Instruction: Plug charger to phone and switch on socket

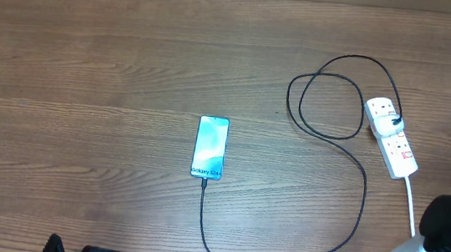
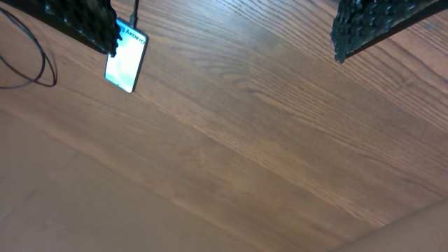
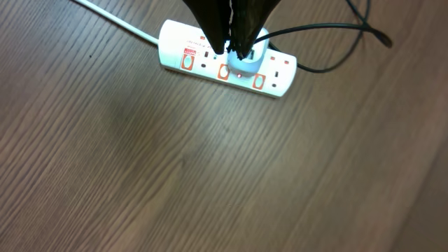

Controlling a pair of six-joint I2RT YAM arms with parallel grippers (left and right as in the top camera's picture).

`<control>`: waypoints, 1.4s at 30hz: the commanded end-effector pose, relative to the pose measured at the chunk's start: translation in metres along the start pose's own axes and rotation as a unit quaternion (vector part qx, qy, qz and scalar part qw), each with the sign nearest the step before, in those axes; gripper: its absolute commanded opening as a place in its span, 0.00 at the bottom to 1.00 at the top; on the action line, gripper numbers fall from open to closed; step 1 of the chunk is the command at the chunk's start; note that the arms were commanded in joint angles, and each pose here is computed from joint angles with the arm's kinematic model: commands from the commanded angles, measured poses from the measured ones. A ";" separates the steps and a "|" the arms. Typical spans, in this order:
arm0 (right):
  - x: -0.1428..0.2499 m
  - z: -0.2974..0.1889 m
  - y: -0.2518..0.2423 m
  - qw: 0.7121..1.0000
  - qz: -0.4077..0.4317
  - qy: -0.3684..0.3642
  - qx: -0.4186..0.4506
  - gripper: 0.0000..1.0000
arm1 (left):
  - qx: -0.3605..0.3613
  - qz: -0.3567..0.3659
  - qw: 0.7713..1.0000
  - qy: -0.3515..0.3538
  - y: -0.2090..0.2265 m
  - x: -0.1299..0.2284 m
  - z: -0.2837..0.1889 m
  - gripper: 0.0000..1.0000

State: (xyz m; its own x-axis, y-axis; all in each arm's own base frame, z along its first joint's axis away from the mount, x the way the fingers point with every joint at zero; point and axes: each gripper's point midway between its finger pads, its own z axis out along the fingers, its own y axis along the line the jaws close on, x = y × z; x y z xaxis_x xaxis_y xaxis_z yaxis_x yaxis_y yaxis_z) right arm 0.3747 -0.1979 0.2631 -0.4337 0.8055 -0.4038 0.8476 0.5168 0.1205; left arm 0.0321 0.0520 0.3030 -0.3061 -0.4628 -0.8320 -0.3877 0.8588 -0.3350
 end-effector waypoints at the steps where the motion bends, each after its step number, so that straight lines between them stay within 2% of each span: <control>1: -0.010 -0.048 0.008 0.997 0.012 -0.056 -0.053 0.04 | 0.012 -0.024 0.999 -0.034 0.008 0.008 -0.011 1.00; 3: -0.016 -0.092 0.019 0.987 0.018 -0.099 -0.122 0.04 | 0.019 -0.042 0.996 -0.073 0.016 0.015 -0.020 0.99; 5: -0.016 -0.142 0.032 0.968 0.024 -0.134 -0.210 0.04 | -0.006 -0.085 0.992 -0.089 0.025 0.016 -0.030 1.00; 7: -0.012 -0.201 0.046 0.935 0.027 -0.167 -0.311 0.04 | -0.030 -0.089 0.991 -0.091 0.024 0.017 -0.030 1.00; 10: 0.003 -0.310 0.059 0.853 -0.005 -0.229 -0.470 0.04 | -0.062 -0.102 0.988 -0.102 0.026 0.024 -0.030 0.99; 11: 0.010 -0.355 0.057 0.812 -0.029 -0.271 -0.516 0.04 | -0.070 -0.107 0.986 -0.107 0.027 0.026 -0.031 1.00; 14: 0.031 -0.447 0.032 0.724 -0.056 -0.375 -0.577 0.04 | -0.090 -0.116 0.983 -0.114 0.027 0.028 -0.033 1.00; 16: 0.049 -0.489 0.012 0.680 -0.067 -0.422 -0.596 0.09 | -0.094 -0.117 0.982 -0.115 0.027 0.028 -0.034 0.99; 18: 0.067 -0.511 -0.005 0.657 -0.087 -0.457 -0.594 0.12 | -0.095 -0.116 0.982 -0.114 0.028 0.029 -0.034 1.00; 21: 0.091 -0.523 -0.025 0.642 -0.129 -0.502 -0.565 0.13 | -0.101 -0.115 0.982 -0.109 0.030 0.031 -0.034 1.00; 25: 0.112 -0.505 -0.055 0.678 -0.122 -0.494 -0.530 0.10 | -0.082 -0.133 0.977 -0.147 0.023 0.012 -0.034 1.00; 29: 0.136 -0.493 -0.068 0.678 -0.133 -0.461 -0.557 0.10 | -0.019 -0.079 0.978 -0.191 -0.008 -0.023 -0.017 1.00; 32: 0.148 -0.486 -0.073 0.672 -0.141 -0.449 -0.572 0.10 | 0.065 -0.003 0.975 -0.212 -0.050 -0.044 0.012 0.99; 34: 0.151 -0.479 -0.072 0.671 -0.142 -0.448 -0.574 0.10 | 0.103 0.020 0.970 -0.218 -0.068 -0.049 0.043 1.00; 38: 0.152 -0.464 -0.066 0.676 -0.135 -0.437 -0.578 0.12 | 0.136 0.032 0.966 -0.217 -0.081 -0.039 0.104 1.00; 42: 0.153 -0.451 -0.062 0.679 -0.131 -0.431 -0.580 0.13 | 0.166 0.082 0.957 -0.221 -0.089 -0.018 0.154 1.00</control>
State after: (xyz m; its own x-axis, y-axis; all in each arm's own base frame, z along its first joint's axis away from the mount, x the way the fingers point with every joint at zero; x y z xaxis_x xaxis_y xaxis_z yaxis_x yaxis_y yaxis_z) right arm 0.1110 0.0269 0.6117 0.2522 0.4204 -0.8716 -0.2634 0.8965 0.3562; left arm 0.1874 0.0321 0.3049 0.1373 -0.3289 -0.9343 -0.1289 0.9293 -0.3460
